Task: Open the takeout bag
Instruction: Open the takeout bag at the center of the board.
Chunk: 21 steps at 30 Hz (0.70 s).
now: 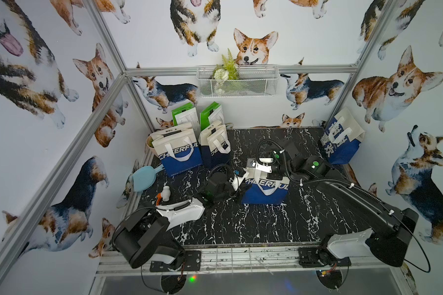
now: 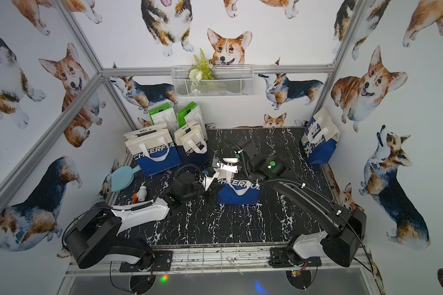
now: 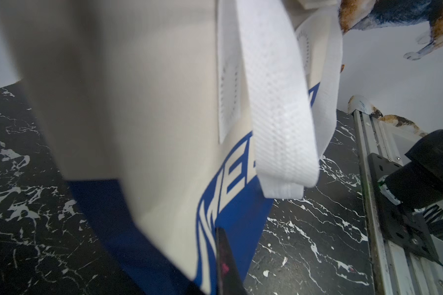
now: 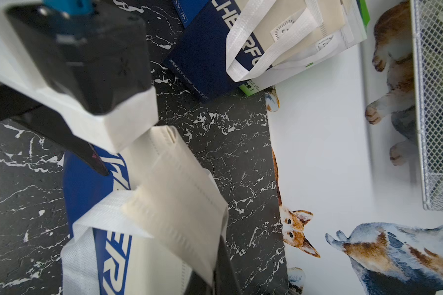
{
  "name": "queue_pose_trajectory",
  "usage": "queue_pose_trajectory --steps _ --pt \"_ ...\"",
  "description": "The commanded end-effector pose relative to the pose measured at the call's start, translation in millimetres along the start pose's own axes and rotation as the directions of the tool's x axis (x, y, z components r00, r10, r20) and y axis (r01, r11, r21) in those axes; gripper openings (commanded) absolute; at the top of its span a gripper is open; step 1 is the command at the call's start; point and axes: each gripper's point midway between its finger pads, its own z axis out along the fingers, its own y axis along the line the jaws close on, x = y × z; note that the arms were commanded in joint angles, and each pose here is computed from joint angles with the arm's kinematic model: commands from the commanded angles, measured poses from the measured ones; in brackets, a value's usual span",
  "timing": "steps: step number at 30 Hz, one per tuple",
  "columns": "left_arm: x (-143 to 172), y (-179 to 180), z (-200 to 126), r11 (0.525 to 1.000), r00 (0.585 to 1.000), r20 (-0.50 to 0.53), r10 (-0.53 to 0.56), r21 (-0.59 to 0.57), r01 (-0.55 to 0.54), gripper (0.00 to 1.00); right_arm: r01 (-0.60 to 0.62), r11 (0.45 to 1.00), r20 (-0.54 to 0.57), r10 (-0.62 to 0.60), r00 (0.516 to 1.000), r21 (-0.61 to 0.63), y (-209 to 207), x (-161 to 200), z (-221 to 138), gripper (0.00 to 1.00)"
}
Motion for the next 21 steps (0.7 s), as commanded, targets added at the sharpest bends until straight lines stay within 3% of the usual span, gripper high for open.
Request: queue_pose_trajectory --steps 1,12,21 --pt "15 4 -1 1.0 0.998 -0.056 -0.019 -0.021 0.018 0.0 0.032 0.999 -0.031 -0.033 0.999 -0.039 4 5 -9 0.0" --pt "21 6 3 1.0 0.996 -0.086 -0.013 -0.022 0.011 0.0 0.07 0.982 -0.061 -0.082 0.995 -0.176 -6 3 -31 0.0" --pt "23 7 4 1.0 0.995 -0.096 -0.01 -0.027 0.007 0.0 0.1 0.959 -0.146 -0.142 0.979 -0.264 -14 5 -26 0.0"
